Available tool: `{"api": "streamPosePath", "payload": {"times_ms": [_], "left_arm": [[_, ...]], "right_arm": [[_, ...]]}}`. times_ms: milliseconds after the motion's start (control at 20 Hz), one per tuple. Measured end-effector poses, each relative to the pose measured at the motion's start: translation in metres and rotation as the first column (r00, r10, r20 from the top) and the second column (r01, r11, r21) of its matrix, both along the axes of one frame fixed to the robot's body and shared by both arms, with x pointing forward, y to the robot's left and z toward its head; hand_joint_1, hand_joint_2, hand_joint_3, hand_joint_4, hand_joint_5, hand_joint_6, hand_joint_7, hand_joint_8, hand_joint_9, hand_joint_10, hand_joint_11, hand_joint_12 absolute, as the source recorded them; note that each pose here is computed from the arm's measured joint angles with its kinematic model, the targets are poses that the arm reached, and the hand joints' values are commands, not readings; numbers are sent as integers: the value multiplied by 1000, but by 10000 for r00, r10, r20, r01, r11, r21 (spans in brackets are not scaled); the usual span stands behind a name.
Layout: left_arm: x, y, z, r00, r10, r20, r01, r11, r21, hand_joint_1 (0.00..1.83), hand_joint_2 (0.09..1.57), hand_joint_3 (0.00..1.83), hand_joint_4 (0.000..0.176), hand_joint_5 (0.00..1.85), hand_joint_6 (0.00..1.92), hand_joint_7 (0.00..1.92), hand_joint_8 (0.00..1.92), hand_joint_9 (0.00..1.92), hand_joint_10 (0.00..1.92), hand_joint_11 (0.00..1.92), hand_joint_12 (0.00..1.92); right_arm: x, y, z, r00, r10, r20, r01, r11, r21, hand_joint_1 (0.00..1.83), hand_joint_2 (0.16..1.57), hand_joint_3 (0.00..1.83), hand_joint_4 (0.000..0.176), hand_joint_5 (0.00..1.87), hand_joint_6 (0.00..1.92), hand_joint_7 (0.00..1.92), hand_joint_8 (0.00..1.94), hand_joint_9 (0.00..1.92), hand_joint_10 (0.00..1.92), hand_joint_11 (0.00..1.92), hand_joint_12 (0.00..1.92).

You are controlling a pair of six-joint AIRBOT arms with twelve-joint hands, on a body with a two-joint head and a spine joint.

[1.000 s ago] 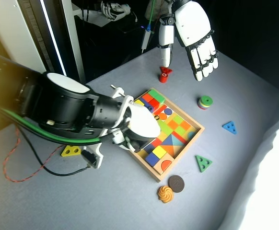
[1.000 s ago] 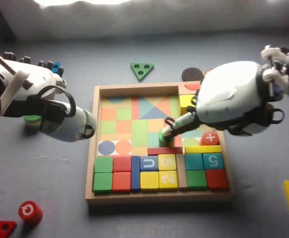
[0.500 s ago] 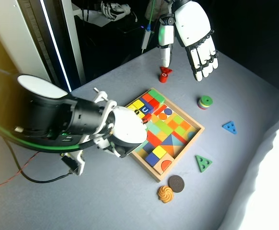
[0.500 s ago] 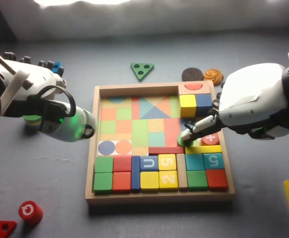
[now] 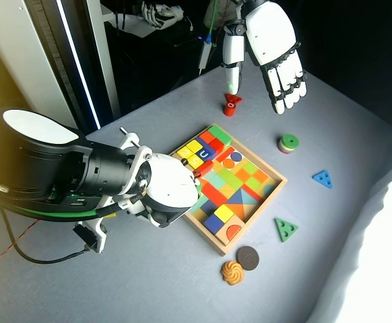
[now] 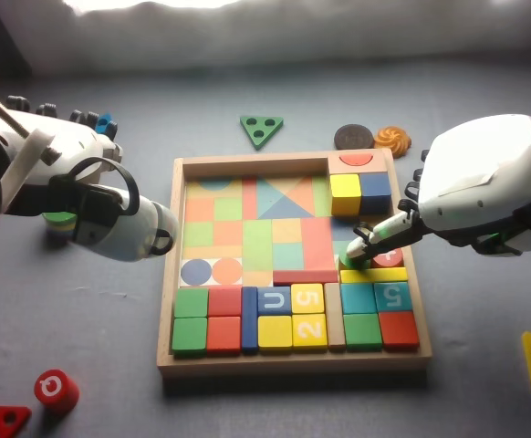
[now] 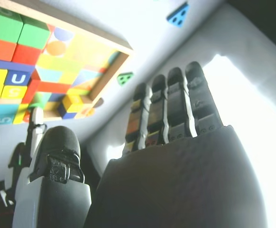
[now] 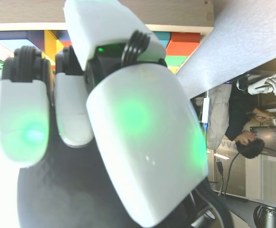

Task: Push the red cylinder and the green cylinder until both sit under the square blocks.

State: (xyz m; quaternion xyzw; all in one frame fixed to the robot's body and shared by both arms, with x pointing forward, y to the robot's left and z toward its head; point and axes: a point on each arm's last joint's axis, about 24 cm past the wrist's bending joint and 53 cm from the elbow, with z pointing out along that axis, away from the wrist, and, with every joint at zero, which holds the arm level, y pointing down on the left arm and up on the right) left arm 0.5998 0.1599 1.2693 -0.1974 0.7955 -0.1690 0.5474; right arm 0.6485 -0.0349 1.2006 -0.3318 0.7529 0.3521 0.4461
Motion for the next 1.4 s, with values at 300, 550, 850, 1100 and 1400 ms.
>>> {"api": "streamPosePath", "payload": {"times_ms": [300,550,850,1100,1400], "left_arm": [[0,0,0,10000,-2,1,2,10000,-5,0,1292,1,0,71,8,76,12,53,9,15,6],[0,0,0,10000,-3,1,3,10000,-1,0,1289,0,0,83,9,78,8,57,8,22,11],[0,-1,0,10000,-23,10,23,10000,-9,0,1285,0,0,72,4,71,7,54,8,22,12],[0,-1,0,10000,-21,4,21,10000,-14,0,1291,2,0,90,8,84,9,62,7,25,16],[0,-1,0,10000,-16,-7,16,10000,-14,0,1296,4,0,96,6,96,8,72,10,24,19]], "right_arm": [[-2,1,1,10000,27,21,-27,10000,12,1784,1019,413,0,355,11,1549,1941,1719,1921,1798,1921],[-1,3,14,9995,80,290,-84,9999,129,1789,1028,415,0,305,1,1574,1941,1740,1921,1796,1921],[-4,14,41,9974,271,662,-305,9983,501,1794,1021,417,0,302,2,1556,1941,1744,1921,1813,1921],[5,6,68,9965,-667,-496,747,9804,1824,1805,1021,428,0,324,8,1593,1941,1745,1921,1815,1921],[-8,-40,98,9833,-1817,-34,1732,9315,3198,1764,1019,440,0,316,0,1577,1941,1739,1921,1799,1921]]}}
